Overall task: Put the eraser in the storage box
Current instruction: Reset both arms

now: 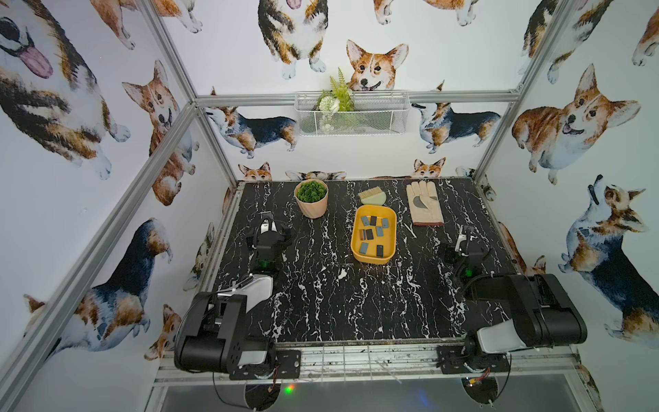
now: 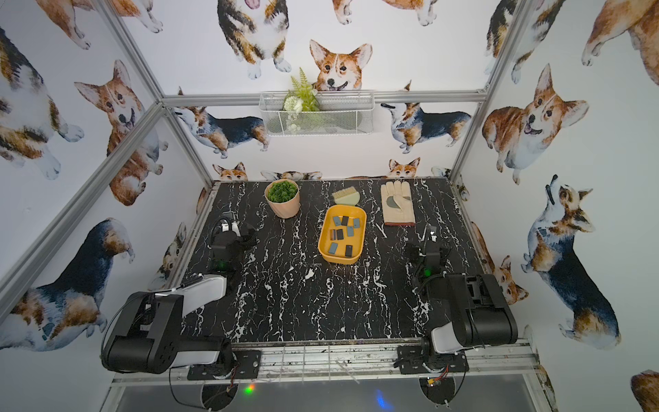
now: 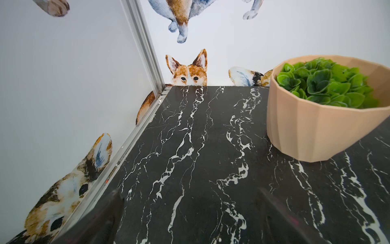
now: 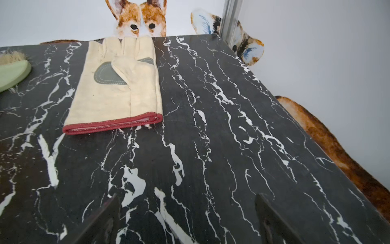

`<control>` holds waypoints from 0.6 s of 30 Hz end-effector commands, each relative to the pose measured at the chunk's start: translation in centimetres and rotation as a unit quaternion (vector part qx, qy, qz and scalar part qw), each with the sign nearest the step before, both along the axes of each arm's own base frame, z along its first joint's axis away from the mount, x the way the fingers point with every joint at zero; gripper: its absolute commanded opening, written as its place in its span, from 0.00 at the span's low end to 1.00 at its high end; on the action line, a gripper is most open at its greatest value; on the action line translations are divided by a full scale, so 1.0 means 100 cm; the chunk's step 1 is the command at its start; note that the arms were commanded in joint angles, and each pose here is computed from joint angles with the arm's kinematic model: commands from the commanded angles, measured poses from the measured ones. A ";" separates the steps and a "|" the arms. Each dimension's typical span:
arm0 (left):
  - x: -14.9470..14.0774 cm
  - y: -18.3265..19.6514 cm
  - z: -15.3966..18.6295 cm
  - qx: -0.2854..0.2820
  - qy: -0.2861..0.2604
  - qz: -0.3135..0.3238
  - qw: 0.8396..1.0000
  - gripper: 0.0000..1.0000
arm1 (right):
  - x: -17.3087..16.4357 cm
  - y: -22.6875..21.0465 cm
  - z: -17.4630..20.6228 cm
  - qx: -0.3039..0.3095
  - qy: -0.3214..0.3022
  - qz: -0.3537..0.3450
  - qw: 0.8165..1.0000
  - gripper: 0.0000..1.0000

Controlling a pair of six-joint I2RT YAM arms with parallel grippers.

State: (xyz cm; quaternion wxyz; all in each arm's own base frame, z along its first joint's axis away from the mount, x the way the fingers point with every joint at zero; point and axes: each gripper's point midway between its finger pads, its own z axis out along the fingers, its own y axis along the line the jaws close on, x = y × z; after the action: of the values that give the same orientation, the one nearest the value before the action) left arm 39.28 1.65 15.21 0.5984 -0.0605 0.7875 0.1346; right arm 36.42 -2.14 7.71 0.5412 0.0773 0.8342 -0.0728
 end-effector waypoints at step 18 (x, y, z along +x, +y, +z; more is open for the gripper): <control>-0.018 -0.015 -0.039 0.018 -0.013 -0.004 1.000 0.96 | 0.008 0.005 0.016 0.003 -0.034 0.013 0.999 1.00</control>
State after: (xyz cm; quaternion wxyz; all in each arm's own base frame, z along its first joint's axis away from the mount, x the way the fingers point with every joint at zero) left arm 37.02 0.30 9.36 0.5703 -0.0269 0.8024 0.1739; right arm 36.81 -1.65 8.42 0.5569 0.0713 0.8255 -0.0585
